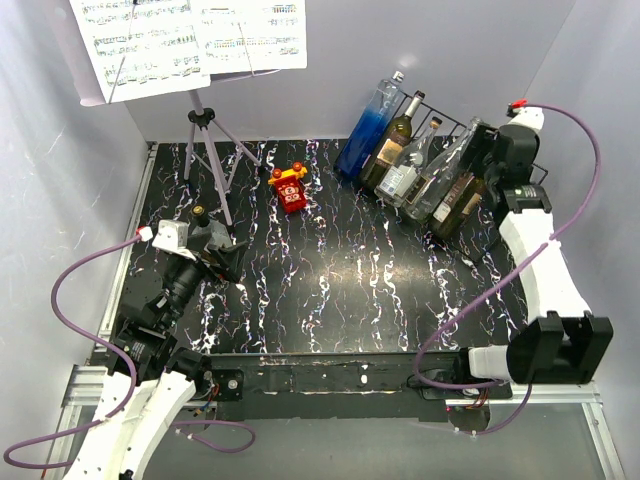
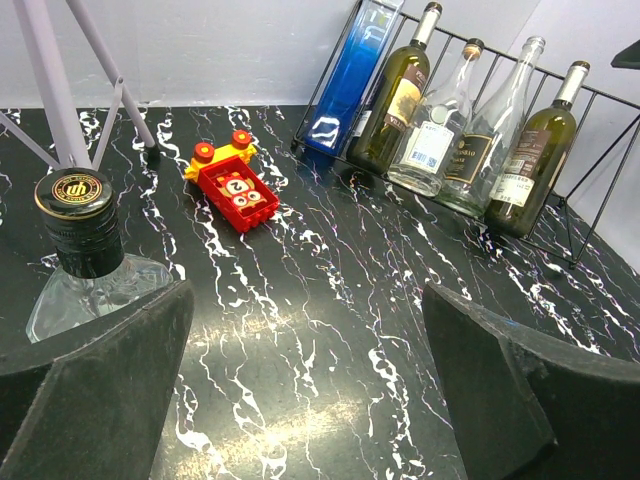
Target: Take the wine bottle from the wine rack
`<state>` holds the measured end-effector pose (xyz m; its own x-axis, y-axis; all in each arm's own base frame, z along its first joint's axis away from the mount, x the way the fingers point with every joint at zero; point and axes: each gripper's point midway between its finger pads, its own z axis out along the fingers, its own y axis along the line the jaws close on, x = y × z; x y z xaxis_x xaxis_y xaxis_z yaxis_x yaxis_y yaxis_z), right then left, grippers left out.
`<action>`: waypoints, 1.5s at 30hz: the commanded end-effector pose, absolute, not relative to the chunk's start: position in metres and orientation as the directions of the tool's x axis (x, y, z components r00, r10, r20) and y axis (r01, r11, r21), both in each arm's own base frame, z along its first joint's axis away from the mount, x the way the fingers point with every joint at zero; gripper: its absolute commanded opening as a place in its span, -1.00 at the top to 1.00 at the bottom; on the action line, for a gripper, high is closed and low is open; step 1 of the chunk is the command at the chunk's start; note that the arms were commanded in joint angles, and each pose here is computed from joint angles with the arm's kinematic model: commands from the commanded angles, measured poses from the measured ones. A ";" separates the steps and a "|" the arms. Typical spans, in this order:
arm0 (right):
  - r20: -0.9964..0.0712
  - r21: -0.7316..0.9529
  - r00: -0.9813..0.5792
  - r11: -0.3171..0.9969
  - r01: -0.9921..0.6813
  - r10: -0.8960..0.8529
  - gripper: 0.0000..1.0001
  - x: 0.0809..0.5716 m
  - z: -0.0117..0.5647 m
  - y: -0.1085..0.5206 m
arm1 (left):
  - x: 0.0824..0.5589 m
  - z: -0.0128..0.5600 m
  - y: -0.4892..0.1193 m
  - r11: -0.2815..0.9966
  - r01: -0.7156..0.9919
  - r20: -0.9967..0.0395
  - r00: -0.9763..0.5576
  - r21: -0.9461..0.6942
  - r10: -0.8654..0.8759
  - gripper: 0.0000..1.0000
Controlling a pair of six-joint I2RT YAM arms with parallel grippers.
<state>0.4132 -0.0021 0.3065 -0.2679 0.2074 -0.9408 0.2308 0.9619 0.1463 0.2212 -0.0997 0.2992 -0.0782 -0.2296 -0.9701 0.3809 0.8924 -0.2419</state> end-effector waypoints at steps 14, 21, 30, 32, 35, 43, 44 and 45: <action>-0.911 0.306 -0.163 0.887 0.347 0.378 -0.22 0.505 0.285 -0.083 | 0.217 0.309 -0.098 0.892 0.387 -0.971 -0.047 -0.232 -0.233 -0.96; -0.890 0.305 -0.219 0.879 0.366 0.400 -0.21 0.525 0.256 -0.097 | 0.219 0.308 -0.098 0.894 0.385 -0.972 -0.048 -0.230 -0.229 -0.96; -0.856 0.355 -0.277 0.885 0.300 0.437 -0.11 0.545 0.232 -0.094 | 0.220 0.307 -0.101 0.889 0.396 -0.972 -0.055 -0.229 -0.226 -0.96; -0.847 0.365 -0.293 0.885 0.287 0.444 -0.09 0.549 0.225 -0.091 | 0.220 0.307 -0.101 0.889 0.396 -0.972 -0.054 -0.229 -0.227 -0.96; -0.834 0.383 -0.319 0.889 0.252 0.450 -0.07 0.556 0.218 -0.084 | 0.221 0.305 -0.101 0.889 0.396 -0.973 -0.061 -0.230 -0.224 -0.96; -0.835 0.384 -0.333 0.898 0.216 0.438 0.08 0.565 0.206 -0.081 | 0.220 0.306 -0.101 0.889 0.397 -0.973 -0.057 -0.230 -0.226 -0.96; -0.846 0.381 -0.319 0.903 0.197 0.427 0.13 0.566 0.208 -0.080 | 0.220 0.307 -0.101 0.888 0.398 -0.972 -0.054 -0.229 -0.227 -0.96; -0.853 0.378 -0.309 0.906 0.189 0.420 0.23 0.565 0.210 -0.079 | 0.219 0.307 -0.101 0.888 0.399 -0.972 -0.055 -0.229 -0.227 -0.96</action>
<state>0.5481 -0.0797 0.1790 -0.4032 0.4586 -0.7919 0.2824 0.8855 0.3690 0.2199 -0.0996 0.3010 -0.0714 -0.2319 -0.9701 0.3848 0.8909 -0.2413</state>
